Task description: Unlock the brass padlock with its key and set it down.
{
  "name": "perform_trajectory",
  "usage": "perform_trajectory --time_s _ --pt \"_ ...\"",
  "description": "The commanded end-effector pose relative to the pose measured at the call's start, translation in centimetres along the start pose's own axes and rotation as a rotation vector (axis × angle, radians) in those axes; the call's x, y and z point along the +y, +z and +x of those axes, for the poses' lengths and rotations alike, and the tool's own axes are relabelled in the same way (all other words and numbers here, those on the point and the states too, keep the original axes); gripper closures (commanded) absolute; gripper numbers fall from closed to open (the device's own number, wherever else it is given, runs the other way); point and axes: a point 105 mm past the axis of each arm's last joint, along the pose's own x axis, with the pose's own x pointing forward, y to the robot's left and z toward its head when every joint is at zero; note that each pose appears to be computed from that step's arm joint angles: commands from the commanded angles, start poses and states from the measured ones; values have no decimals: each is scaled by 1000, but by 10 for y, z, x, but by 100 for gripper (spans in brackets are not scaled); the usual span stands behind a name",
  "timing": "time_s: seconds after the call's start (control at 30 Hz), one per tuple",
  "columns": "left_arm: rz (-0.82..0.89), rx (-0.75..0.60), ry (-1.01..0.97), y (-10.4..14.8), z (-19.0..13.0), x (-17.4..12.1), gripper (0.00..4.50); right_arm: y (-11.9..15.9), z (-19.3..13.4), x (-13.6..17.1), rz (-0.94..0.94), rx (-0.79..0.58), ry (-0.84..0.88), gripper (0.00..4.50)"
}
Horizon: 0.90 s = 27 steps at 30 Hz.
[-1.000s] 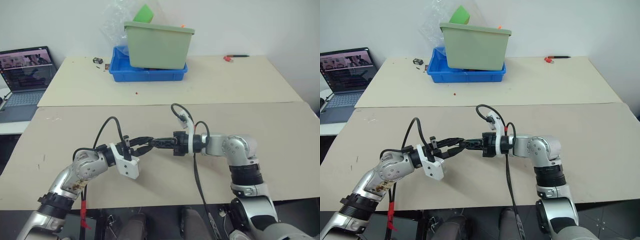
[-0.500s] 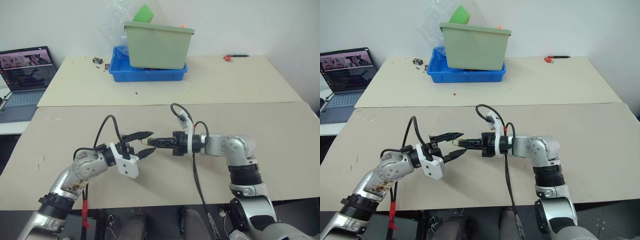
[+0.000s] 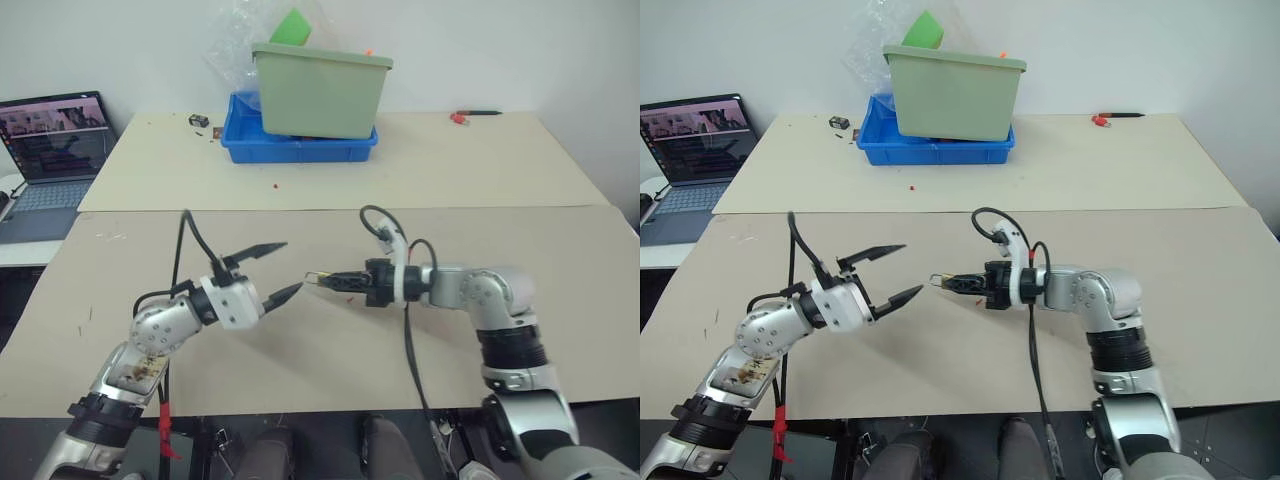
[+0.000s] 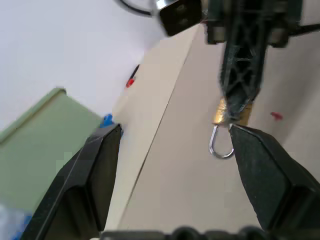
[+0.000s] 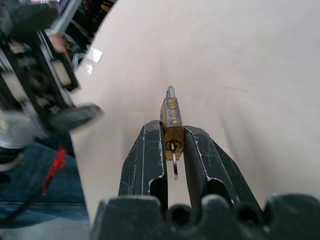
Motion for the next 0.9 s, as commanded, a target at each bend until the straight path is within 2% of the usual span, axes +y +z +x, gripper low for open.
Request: perform_trajectory --time_s 0.03,0.07,0.2,0.3,0.5,0.9 --pt "-174 -50 3 16 2 10 139 -1 -18 25 -116 7 152 437" --pt "-230 -51 -20 18 3 7 154 -3 -21 27 -128 15 173 437" --pt "-431 -59 -119 25 5 -4 335 -7 -24 28 -142 29 195 437" --pt "-534 -60 -157 28 6 -6 447 -8 -22 26 -144 34 191 437" --pt "-607 -13 -231 28 6 -15 447 -7 -18 25 -147 38 186 437" --pt "-597 30 -230 21 9 -17 447 4 -17 42 -198 22 246 437"
